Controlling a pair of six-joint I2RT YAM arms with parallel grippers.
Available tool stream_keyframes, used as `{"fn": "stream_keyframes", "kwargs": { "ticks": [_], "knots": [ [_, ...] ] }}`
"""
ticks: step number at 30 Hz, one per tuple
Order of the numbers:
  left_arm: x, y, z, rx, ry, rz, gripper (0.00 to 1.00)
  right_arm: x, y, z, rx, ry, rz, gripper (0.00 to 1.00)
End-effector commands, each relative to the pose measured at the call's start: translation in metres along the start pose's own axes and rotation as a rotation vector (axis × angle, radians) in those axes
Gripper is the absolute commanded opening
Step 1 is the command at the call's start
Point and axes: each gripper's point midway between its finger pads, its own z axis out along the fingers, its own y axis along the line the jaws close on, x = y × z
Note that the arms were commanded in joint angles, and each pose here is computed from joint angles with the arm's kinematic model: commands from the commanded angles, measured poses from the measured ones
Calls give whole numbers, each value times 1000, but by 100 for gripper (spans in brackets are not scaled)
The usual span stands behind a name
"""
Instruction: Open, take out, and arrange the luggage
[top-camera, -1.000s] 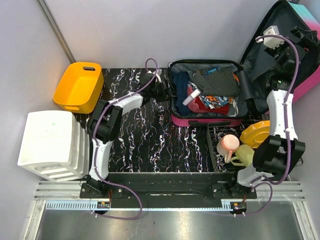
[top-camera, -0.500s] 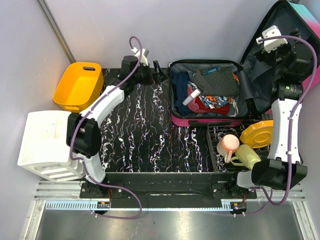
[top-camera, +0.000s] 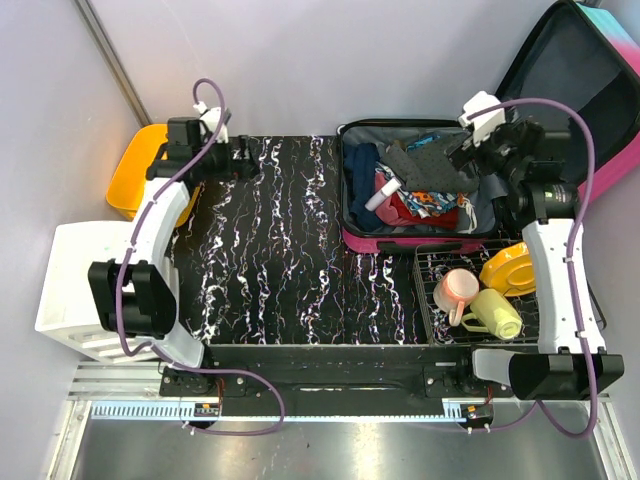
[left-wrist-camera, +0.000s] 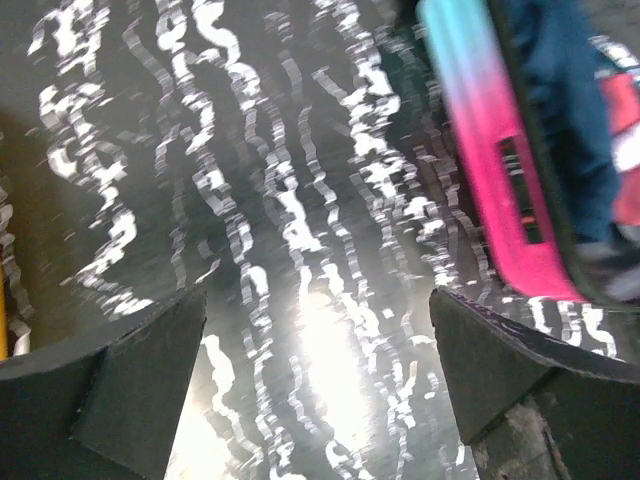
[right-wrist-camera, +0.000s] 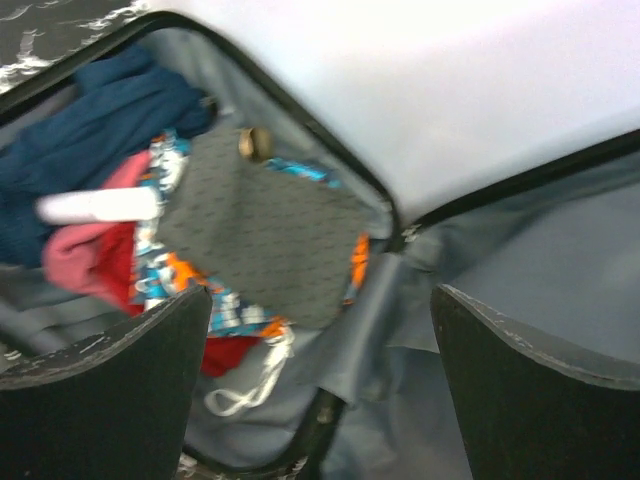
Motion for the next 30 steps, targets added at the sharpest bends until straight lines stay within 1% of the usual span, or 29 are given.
{"fn": "stream_keyframes", "kwargs": {
  "ticks": [1,2,3,5,8,9,10,14,17,22,23,24,26,27,28,29,30],
  "knots": [
    [3,52,-17,-150,73,57,99,22,47,3,-158,60,165,100],
    [2,60,-16,-174,82,74,99,27,53,6,-176,74,183,100],
    [5,78,-14,-211,99,65,99,24,65,9,-210,67,194,100],
    [-2,104,-16,-314,101,71,99,28,70,15,-226,79,209,99],
    [-7,137,-14,-404,119,55,99,31,72,25,-231,97,230,99],
    [-9,148,-7,-425,126,52,99,33,73,29,-233,104,233,99],
    [-8,163,-10,-472,141,39,99,34,71,32,-225,114,235,99],
    [-10,199,-5,-548,156,16,99,37,72,55,-239,136,250,98],
    [-2,224,-1,-605,191,17,99,43,73,67,-242,170,276,97],
    [33,250,13,-646,300,22,99,67,77,73,-229,247,275,98],
    [39,253,16,-642,310,7,97,73,79,74,-232,264,275,98],
    [49,256,20,-636,330,-9,93,77,81,74,-234,279,269,99],
    [58,250,25,-596,347,-54,87,83,84,75,-241,299,267,99],
    [61,245,26,-575,352,-74,79,86,84,76,-241,307,260,99],
    [64,232,32,-512,351,-98,74,90,86,77,-248,314,257,100],
    [65,222,34,-487,346,-132,70,96,89,78,-256,328,252,99],
    [68,210,35,-451,348,-152,63,99,90,80,-262,329,235,99]
  ]
}}
